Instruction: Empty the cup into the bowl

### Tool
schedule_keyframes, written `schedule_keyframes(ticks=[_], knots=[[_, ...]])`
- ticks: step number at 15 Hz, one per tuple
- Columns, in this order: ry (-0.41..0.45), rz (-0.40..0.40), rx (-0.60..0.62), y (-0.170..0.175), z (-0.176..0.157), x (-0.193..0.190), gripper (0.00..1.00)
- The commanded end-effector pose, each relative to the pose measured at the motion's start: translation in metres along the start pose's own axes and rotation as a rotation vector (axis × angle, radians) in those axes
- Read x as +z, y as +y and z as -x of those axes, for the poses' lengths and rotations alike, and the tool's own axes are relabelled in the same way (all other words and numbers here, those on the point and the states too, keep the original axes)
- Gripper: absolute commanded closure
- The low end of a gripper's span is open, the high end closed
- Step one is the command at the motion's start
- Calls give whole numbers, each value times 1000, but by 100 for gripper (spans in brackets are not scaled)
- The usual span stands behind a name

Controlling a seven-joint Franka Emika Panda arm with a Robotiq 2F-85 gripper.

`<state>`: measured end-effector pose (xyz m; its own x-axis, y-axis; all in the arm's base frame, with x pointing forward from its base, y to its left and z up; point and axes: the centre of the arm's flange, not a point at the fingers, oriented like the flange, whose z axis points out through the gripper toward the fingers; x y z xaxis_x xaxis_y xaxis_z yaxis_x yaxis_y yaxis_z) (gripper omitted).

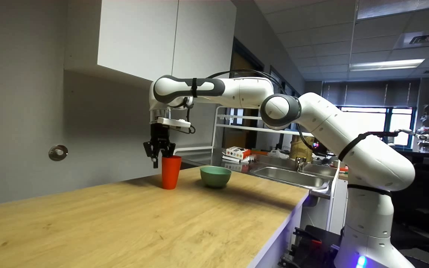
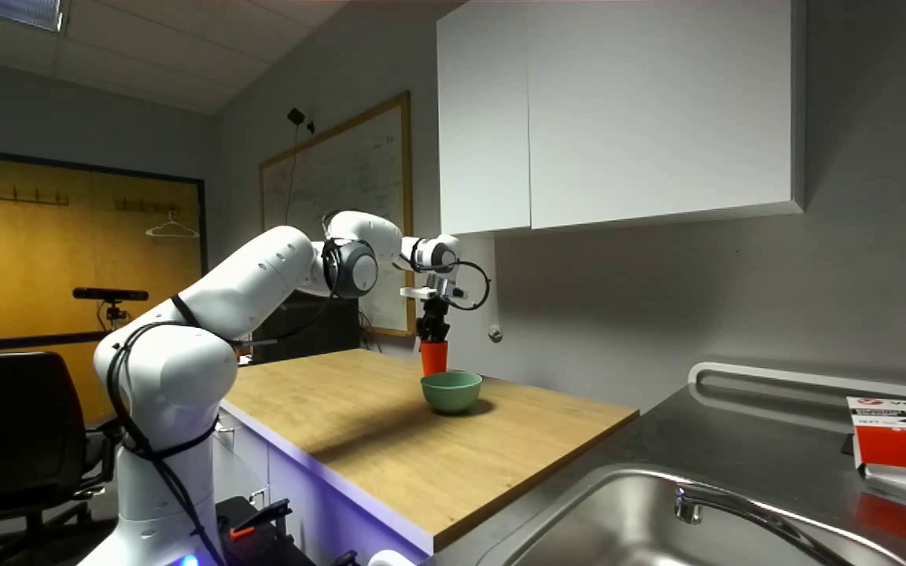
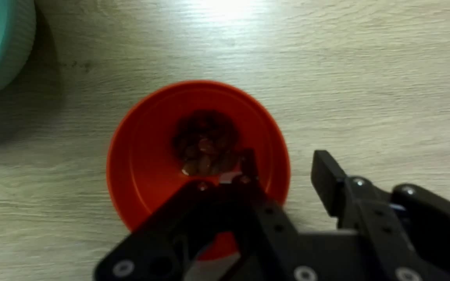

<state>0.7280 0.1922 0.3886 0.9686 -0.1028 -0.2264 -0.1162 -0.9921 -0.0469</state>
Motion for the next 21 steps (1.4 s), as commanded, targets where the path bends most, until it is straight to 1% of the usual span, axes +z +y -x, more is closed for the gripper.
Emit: schedule_keyframes(ticks=[1,2,4,8,13,17,21], knots=[[-10,-8,-11,-5,-8,-13,87],[-9,-3,-7,-4,-8,-12,95],[-10,-3,-3,0,-6,-12,100],[5,-10,15,13,7,-19,97],[70,-3,46,30,37,-37,98],[136,-42,70,46,60,-42,98],[208,-89,104,72,71,-28,98]])
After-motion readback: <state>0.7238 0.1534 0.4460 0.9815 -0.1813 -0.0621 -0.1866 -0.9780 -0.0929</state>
